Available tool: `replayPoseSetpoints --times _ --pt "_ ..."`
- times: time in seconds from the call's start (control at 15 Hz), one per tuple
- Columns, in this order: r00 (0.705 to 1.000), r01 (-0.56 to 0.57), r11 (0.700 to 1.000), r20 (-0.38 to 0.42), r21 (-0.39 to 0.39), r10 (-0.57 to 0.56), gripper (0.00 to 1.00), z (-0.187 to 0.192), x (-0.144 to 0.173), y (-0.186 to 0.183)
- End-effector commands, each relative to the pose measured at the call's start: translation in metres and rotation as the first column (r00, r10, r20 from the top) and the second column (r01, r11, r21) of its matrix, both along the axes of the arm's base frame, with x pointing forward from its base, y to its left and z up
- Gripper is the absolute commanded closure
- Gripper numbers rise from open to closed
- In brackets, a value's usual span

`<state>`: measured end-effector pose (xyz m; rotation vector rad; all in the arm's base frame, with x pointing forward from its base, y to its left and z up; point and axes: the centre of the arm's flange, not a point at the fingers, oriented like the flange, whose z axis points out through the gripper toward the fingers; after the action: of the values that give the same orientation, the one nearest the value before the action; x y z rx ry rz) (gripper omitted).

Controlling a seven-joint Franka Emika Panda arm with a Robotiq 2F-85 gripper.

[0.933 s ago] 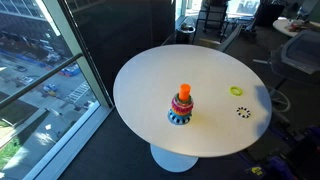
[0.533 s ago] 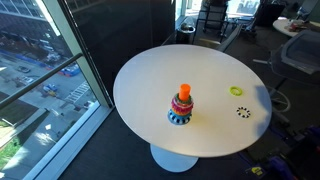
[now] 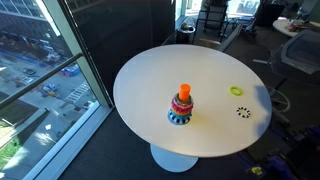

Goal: Remove the green ring from the orange rod and put it on the table

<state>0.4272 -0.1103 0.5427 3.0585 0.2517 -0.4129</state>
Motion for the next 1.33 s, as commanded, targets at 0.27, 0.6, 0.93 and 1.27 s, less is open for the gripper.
replayPoseSetpoints --times 0.27,0.6,0.93,1.27 --pt "1.0 -0.003 1.0 -0.001 0.007 0.003 0.0 0.0 0.004 0.001" --pt "0.999 -0.044 0.999 0.002 -0.001 0.044 0.0 0.004 0.034 0.021" --pt "0.992 -0.13 0.992 0.001 -0.004 0.13 0.0 -0.002 0.063 0.063" --pt "0.976 -0.218 0.975 0.017 0.027 0.218 0.0 -0.016 0.082 0.11"
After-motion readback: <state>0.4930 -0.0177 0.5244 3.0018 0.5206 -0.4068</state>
